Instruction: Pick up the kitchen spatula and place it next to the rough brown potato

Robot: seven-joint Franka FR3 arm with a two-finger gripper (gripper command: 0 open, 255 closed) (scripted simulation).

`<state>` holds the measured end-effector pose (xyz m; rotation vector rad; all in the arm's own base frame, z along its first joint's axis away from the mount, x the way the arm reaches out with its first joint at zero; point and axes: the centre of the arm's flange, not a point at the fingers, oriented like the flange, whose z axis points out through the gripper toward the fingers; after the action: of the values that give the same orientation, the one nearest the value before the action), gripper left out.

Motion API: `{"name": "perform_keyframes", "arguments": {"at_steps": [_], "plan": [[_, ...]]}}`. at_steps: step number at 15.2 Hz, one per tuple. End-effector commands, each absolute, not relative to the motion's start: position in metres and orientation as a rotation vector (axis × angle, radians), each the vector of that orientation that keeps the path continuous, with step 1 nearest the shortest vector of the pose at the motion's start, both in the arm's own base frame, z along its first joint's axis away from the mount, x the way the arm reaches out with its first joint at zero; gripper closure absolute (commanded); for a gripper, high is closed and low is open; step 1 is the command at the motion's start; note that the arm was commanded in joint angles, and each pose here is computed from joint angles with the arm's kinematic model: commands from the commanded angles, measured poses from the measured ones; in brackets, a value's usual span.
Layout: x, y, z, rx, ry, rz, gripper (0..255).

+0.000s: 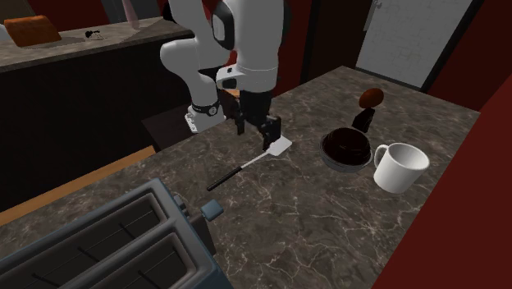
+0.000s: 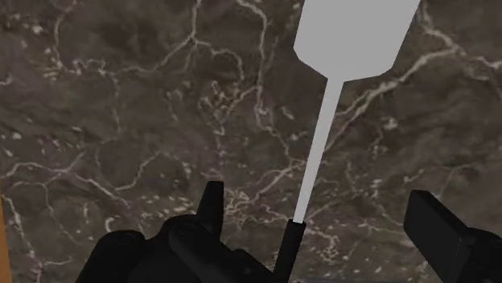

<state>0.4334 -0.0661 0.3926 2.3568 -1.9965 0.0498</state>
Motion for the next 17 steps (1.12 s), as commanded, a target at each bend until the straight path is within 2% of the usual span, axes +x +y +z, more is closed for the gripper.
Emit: {"name": "perform_keyframes", "arguments": {"at_steps": [1,9,17], "plan": [[0.443,-0.081,0.378,2.198,-2.177,0.074,0],[0.443,-0.084,0.338,2.198,-2.177,0.074,0],[0.443,-0.084,0.339,2.198,-2.177,0.074,0]]}}
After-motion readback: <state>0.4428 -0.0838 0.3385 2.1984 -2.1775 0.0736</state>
